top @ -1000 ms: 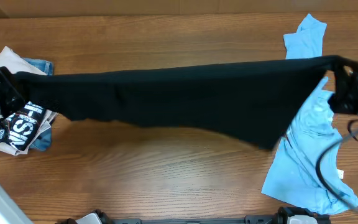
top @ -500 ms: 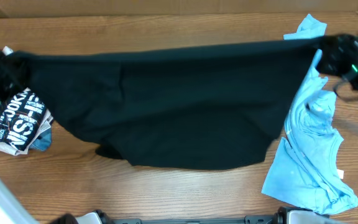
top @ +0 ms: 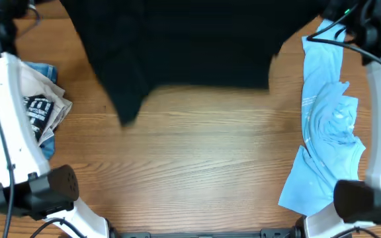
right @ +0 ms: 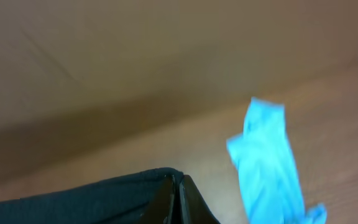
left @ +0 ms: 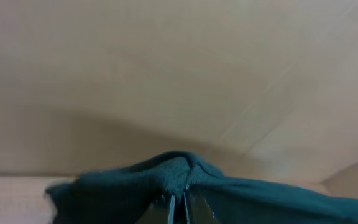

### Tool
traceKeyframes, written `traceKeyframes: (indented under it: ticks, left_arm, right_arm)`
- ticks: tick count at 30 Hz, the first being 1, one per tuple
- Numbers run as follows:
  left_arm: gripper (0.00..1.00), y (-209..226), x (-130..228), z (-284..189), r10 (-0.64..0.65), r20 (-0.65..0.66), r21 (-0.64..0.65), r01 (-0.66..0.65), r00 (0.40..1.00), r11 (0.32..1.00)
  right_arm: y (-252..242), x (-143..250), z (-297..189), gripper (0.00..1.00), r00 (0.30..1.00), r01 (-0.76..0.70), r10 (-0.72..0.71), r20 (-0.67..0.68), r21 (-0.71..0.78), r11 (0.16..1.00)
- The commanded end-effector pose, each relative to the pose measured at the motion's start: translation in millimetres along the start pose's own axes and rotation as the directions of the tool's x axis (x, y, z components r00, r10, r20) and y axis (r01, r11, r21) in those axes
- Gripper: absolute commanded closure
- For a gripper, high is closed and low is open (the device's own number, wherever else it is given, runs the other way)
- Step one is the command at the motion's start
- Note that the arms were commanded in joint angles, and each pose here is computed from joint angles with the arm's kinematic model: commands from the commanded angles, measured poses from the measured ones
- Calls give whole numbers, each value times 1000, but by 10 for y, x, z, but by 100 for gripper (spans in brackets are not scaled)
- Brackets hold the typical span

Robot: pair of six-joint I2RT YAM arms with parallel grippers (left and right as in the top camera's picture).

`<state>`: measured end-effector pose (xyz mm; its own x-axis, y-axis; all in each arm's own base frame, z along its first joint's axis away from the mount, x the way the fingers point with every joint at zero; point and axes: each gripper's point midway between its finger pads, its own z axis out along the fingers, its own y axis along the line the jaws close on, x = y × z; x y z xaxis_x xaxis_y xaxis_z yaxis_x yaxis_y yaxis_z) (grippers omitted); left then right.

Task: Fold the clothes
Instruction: 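Swing the held t-shirt forward and lay it flat on the table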

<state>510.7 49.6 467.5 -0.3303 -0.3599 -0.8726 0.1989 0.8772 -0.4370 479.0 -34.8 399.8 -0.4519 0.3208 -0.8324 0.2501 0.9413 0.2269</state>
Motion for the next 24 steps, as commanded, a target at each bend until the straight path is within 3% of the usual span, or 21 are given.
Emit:
traceKeyframes:
  ticks: [1,5,8,11,12,15,18,20,24]
  left_arm:
    - [96,-338,-680,-946,73,194,-41,-67,978,997]
    - [96,-356,-35,-947,31,-54,-17,-32,998,999]
    - [96,-211,653,-888,-48,-300,-95,21,953,995]
    - [96,-76,1424,-762,-145,-552,-180,52,821,982]
    - [96,-47,1807,-664,-166,-661,-185,56,731,981]
    - [96,66,2562,-533,-194,-826,-197,51,530,979]
    - [96,271,3075,-536,-246,-889,-260,16,386,965]
    - [96,429,3491,-610,-298,-919,-308,-2,258,951]
    - [96,572,4018,-867,-365,-926,-368,-11,99,930]
  right_arm:
    - [-289,-592,-881,96,971,-73,41,235,129,989]
    - [-435,-82,-763,96,999,-39,33,32,201,979]
    - [-553,394,-582,96,987,-8,48,-154,255,967]
    - [-647,905,-361,96,936,47,56,-346,282,958]
    - [-731,1199,-239,96,895,84,63,-442,306,948]
    - [-905,1815,-23,96,794,155,86,-602,337,929]
    - [-1050,2360,77,96,698,206,111,-708,346,915]
    - [-1122,2704,110,96,641,221,127,-757,341,914]
    - [-1231,3214,110,96,565,223,180,-805,359,906]
